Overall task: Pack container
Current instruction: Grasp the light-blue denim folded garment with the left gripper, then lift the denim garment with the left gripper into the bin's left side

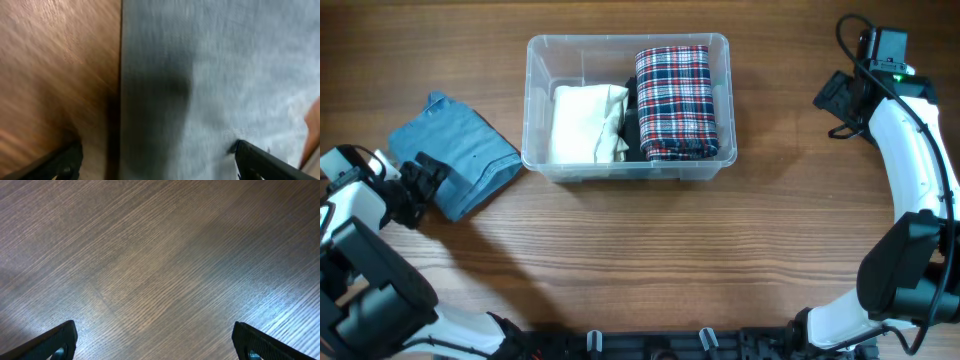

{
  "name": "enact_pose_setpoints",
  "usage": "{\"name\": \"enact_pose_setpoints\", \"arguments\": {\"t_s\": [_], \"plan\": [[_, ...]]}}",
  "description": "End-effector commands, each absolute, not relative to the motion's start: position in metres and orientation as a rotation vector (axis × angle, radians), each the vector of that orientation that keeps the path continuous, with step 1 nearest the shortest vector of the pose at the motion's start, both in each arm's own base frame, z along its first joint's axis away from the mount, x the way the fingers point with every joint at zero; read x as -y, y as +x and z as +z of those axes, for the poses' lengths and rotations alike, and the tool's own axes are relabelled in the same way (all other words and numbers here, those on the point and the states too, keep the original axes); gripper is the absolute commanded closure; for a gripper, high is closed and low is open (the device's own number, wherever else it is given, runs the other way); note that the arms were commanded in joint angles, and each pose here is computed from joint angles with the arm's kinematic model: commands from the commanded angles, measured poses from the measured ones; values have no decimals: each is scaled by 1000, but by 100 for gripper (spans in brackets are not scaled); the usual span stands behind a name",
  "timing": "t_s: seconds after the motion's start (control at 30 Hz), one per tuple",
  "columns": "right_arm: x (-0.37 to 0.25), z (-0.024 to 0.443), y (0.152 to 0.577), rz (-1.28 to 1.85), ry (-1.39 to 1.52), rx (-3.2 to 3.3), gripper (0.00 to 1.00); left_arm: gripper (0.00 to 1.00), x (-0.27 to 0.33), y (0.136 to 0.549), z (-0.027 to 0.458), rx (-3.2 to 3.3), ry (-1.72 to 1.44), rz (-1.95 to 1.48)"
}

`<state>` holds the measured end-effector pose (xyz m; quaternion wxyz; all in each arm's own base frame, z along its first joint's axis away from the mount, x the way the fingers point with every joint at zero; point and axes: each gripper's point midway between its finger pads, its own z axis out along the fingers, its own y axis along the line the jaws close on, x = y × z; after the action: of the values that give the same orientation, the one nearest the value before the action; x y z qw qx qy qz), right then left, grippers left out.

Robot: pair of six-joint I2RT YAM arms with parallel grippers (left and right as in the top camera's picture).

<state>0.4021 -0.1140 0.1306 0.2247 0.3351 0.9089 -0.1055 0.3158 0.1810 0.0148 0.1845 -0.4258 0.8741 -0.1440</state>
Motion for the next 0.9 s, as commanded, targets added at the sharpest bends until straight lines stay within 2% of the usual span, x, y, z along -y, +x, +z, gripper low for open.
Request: {"name": "enact_pose_setpoints", "arguments": {"t_s": [0.0, 0.13, 0.4, 0.5, 0.57, 0.6, 0.63, 0.77, 0.87], "plan": [[115, 126, 403, -289, 944, -2510, 0, 3, -179, 309, -13, -2516, -1220, -419], [115, 126, 403, -288, 945, -2510, 0, 6, -175, 320, -11, -2480, -1183, -491], [115, 126, 402, -289, 945, -2510, 0, 31, -151, 340, 6, -2404, -1084, -731], [115, 126, 403, -289, 944, -2510, 0, 56, -143, 343, 11, -2383, -1069, -806], [115, 126, 402, -289, 945, -2510, 0, 85, -143, 343, 11, -2384, -1071, -808], [115, 126, 402, -289, 945, -2510, 0, 93, -143, 343, 12, -2380, -1078, -808], [115, 126, 403, -288, 945, -2510, 0, 96, -144, 344, 13, -2376, -1074, -805], [115, 126, 403, -289, 944, -2510, 0, 96, -148, 352, 29, -2345, -1036, -800], [115, 126, 402, -289, 945, -2510, 0, 96, -146, 372, 78, -2230, -941, -897]]}}
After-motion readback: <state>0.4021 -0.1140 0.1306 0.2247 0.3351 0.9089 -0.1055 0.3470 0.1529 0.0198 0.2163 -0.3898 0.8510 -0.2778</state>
